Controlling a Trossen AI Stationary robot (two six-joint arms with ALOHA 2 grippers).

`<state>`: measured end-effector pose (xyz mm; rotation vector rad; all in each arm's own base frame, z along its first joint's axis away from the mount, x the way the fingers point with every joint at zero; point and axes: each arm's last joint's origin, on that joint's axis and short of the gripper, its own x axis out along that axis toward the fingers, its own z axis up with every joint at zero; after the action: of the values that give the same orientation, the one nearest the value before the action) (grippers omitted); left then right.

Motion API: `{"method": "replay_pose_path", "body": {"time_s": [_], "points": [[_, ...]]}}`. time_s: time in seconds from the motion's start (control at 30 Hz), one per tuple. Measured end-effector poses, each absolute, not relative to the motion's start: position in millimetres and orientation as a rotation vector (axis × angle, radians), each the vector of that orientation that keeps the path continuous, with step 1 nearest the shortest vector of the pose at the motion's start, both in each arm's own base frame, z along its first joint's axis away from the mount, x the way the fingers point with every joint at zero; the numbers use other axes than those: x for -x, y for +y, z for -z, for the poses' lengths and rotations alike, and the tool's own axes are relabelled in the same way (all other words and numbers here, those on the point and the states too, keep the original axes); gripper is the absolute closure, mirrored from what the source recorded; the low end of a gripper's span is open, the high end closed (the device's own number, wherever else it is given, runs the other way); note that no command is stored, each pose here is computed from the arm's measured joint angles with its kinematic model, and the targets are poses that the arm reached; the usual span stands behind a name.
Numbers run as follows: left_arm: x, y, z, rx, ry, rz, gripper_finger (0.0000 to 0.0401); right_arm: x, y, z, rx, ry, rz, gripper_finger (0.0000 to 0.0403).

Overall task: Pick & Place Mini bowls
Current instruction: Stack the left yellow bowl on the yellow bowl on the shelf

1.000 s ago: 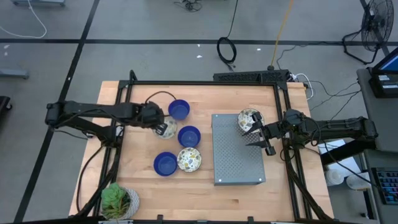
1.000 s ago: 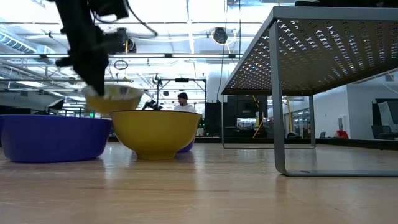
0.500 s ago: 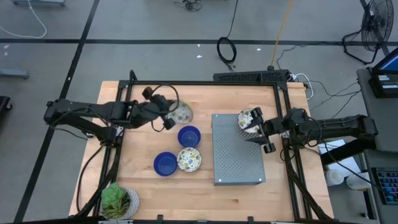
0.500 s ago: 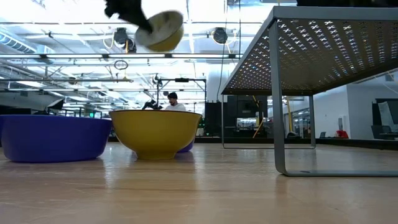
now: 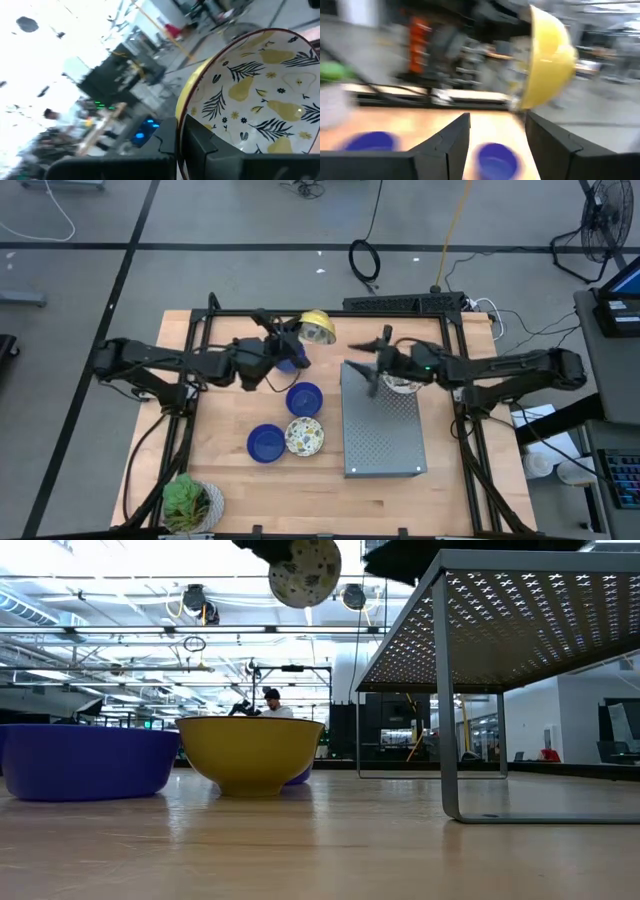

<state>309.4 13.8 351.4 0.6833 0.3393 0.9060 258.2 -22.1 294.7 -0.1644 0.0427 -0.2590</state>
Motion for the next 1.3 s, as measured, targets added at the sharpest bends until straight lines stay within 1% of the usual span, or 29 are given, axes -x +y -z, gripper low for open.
{"method": "replay_pose_path", "body": {"time_s": [0.13, 0.3, 0.43, 0.6, 0.77, 0.9, 0.97, 1.03, 1.13, 1.23, 1.3], "points": [[-320.6, 13.5, -342.6, -0.738, 0.371, -0.935, 0.0391, -276.1, -27.9, -293.2, 0.242, 0.049, 0.422, 0.0222], [-324.4, 13.5, -338.8, -0.743, 0.379, -0.947, 0.0391, -286.9, -31.4, -287.5, 0.301, 0.034, 0.539, 0.0222], [-324.6, 13.4, -338.8, -0.743, 0.377, -0.944, 0.0391, -291.9, -31.8, -287.0, 0.301, -0.015, 0.545, 0.0222], [-324.7, 13.4, -339.5, -0.736, 0.366, -0.943, 0.0391, -293.7, -31.8, -285.7, 0.332, -0.013, 0.544, 0.0222], [-326.5, 12.2, -340.1, -0.701, 0.304, -0.873, 0.0391, -293.6, -32.5, -286.4, 0.329, -0.020, 0.547, 0.0222], [-326.6, 11.2, -340.1, -0.683, 0.292, -0.868, 0.0391, -293.4, -32.9, -286.5, 0.353, -0.014, 0.551, 0.0226], [-326.7, 10.8, -340.0, -0.673, 0.287, -0.867, 0.0391, -293.3, -34.4, -286.4, 0.353, -0.013, 0.555, 0.0240], [-326.7, 9.2, -340.1, -0.662, 0.280, -0.864, 0.0391, -293.0, -36.4, -286.6, 0.350, -0.014, 0.563, 0.0263], [-326.7, 6.1, -340.4, -0.633, 0.262, -0.863, 0.0390, -292.1, -40.3, -288.2, 0.338, -0.028, 0.588, 0.0318], [-326.8, 1.3, -340.4, -0.596, 0.237, -0.849, 0.0380, -291.1, -44.5, -290.1, 0.331, -0.040, 0.616, 0.0377], [-327.0, -2.3, -340.1, -0.582, 0.224, -0.820, 0.0372, -290.5, -46.5, -290.8, 0.336, -0.042, 0.623, 0.0384]]}}
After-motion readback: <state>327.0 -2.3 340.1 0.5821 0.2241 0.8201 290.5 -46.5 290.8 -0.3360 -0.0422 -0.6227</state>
